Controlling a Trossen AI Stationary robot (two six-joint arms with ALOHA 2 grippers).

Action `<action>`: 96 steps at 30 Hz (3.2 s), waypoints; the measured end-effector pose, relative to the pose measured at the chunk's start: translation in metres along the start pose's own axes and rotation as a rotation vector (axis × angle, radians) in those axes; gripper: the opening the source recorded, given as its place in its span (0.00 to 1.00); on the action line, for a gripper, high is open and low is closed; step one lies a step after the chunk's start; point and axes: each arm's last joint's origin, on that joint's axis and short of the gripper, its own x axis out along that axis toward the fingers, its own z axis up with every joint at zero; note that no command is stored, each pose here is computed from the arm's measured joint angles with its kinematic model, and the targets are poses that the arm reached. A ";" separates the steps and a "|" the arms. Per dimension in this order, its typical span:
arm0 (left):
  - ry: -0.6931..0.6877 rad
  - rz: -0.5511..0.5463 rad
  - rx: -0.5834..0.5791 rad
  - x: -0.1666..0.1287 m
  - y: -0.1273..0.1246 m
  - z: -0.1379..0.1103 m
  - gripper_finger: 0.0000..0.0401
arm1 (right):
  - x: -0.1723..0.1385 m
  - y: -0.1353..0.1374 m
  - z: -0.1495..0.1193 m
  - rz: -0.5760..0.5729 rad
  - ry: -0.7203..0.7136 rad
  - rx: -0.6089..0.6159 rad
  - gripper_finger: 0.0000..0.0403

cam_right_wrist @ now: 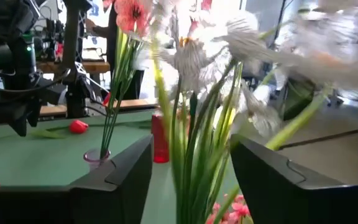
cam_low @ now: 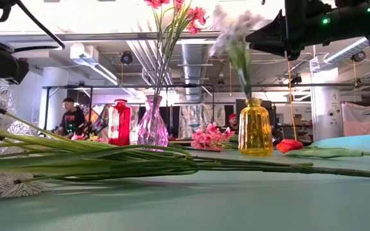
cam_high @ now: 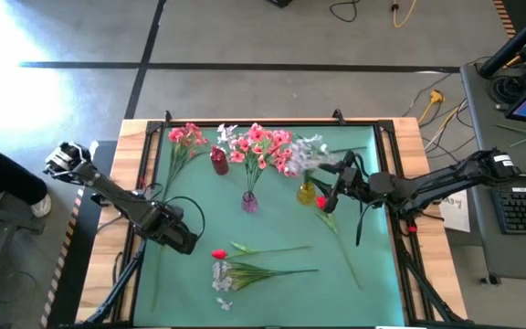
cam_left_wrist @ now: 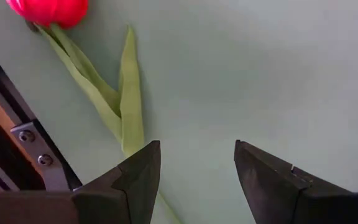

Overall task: Sort flowers into vase by color
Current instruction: Put the middle right white flower into the yellow vase, then put the bottom left red flower into the red vase

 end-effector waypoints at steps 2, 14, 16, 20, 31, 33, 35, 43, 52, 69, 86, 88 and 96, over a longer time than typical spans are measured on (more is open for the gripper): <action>-0.004 0.017 -0.013 0.002 -0.001 0.000 0.48 | 0.000 0.000 -0.001 0.001 0.012 0.005 0.55; -0.030 0.188 -0.061 0.014 0.002 0.001 0.48 | -0.002 -0.001 -0.001 0.002 0.024 0.031 0.67; -0.035 0.207 -0.062 0.017 0.001 0.001 0.48 | -0.002 -0.001 -0.001 0.003 0.025 0.033 0.68; -0.063 0.241 -0.063 0.023 0.001 0.002 0.48 | -0.002 -0.001 -0.002 0.004 0.035 0.029 0.67; -0.070 0.237 -0.116 0.042 0.012 0.007 0.48 | -0.002 -0.001 -0.003 0.006 0.041 0.029 0.67; -0.067 0.218 -0.116 0.044 0.013 0.007 0.48 | -0.002 -0.001 -0.003 0.006 0.041 0.037 0.67; -0.065 0.195 -0.114 0.048 0.012 0.008 0.48 | -0.002 -0.001 -0.003 0.011 0.041 0.040 0.66; -0.074 0.196 -0.108 0.050 0.014 0.008 0.33 | -0.002 -0.001 -0.003 0.012 0.040 0.053 0.65; -0.081 0.202 -0.105 0.047 0.014 0.008 0.02 | -0.002 -0.001 -0.003 0.012 0.040 0.053 0.66; -0.255 0.036 -0.031 0.000 0.002 0.007 0.00 | -0.002 -0.001 -0.003 0.012 0.041 0.044 0.66; -0.948 -0.368 0.014 -0.087 0.009 0.020 0.00 | -0.002 -0.001 -0.003 0.012 0.041 0.044 0.66; -1.052 -0.395 0.035 -0.101 0.009 0.020 0.00 | -0.002 -0.001 -0.003 0.012 0.041 0.044 0.66; -1.318 -0.402 0.112 -0.152 0.007 0.018 0.00 | -0.002 -0.001 -0.003 0.012 0.041 0.044 0.66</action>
